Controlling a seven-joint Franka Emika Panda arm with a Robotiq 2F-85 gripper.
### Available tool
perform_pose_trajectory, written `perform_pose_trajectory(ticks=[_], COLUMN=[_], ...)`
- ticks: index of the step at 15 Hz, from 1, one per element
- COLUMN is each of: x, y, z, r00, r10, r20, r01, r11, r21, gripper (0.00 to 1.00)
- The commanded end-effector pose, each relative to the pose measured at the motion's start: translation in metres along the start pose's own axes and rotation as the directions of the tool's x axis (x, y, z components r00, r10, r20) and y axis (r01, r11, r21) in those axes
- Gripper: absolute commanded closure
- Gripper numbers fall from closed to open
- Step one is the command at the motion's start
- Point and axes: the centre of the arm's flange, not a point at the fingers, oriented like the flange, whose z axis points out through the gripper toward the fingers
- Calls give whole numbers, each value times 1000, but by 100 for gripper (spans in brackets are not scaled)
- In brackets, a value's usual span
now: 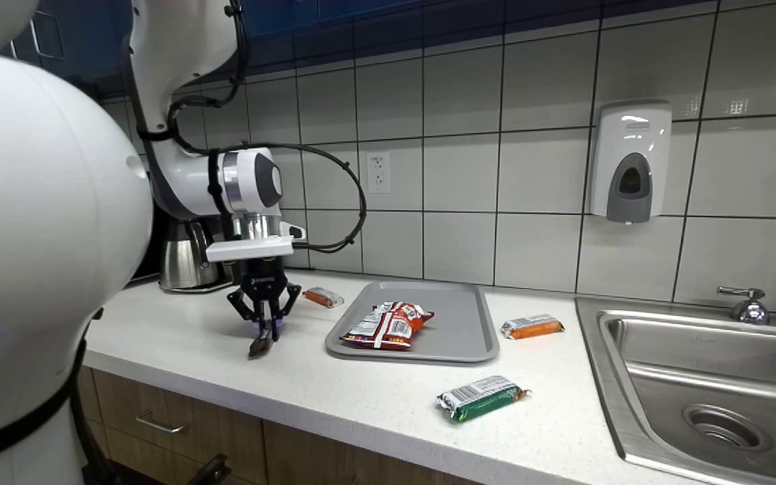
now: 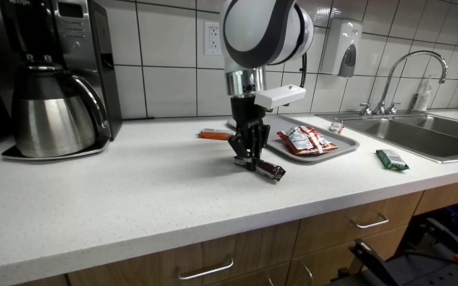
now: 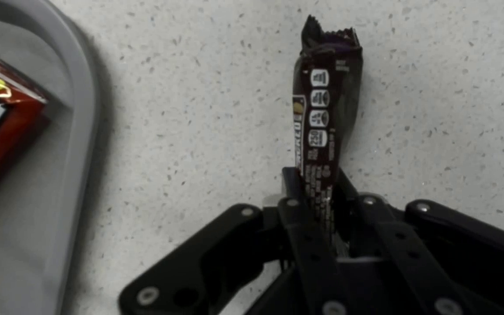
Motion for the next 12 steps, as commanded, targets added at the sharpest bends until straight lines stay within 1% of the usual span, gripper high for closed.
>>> perform_pose_trajectory(ticks=[1,7,12], x=[-4,-9,4], y=[10,33,70], z=[-15,-47,-74], r00=[1000,996,982], r10=[19,87,187], r20=[10,1,-17], r01=[-19,-87,-186], r11=[1000,995,981], r21=[20,42,47], gripper=[96,96,96])
